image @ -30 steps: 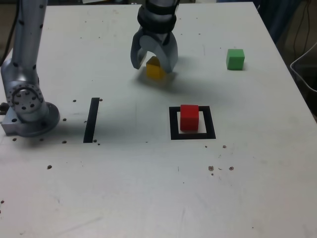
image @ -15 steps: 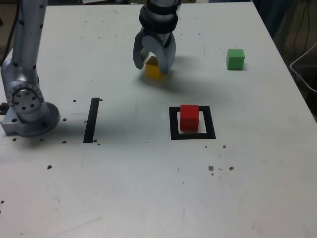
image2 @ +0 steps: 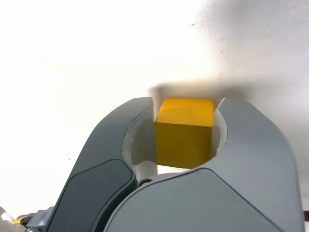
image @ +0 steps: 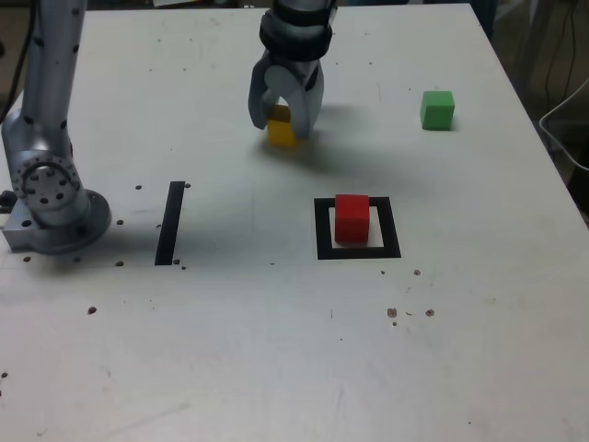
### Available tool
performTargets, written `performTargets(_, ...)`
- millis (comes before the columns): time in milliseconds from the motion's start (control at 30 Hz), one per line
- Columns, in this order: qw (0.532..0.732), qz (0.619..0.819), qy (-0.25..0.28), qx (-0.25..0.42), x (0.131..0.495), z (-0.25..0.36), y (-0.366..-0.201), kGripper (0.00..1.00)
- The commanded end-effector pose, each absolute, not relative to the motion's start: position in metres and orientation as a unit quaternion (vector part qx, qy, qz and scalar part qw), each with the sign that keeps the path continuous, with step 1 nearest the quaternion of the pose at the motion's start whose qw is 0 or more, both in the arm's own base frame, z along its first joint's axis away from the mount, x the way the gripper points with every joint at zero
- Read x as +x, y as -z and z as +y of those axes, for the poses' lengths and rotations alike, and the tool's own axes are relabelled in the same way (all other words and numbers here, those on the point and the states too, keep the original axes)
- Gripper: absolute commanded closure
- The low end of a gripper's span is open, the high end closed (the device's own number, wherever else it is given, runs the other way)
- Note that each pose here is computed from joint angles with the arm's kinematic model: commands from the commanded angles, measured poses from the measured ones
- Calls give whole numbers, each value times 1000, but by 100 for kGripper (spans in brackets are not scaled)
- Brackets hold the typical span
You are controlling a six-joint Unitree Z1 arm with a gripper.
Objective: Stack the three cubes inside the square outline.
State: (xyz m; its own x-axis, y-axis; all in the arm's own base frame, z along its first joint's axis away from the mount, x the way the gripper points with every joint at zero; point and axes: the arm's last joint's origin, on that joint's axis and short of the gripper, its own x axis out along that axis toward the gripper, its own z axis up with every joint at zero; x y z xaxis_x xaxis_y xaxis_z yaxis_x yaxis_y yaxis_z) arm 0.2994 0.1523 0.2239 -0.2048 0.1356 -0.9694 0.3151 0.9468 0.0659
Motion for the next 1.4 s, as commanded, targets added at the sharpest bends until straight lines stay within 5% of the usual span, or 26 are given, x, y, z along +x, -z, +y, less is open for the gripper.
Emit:
performTargets(0, 625, 763, 65, 151, 299, 146, -238, 70)
performTargets(567, 644, 744, 34, 174, 299, 56, -317, 71)
performTargets(1000, 650, 750, -5, 126, 316, 12, -328, 71)
performTargets(1367, 636, 765, -4, 104, 337, -25, -305, 70)
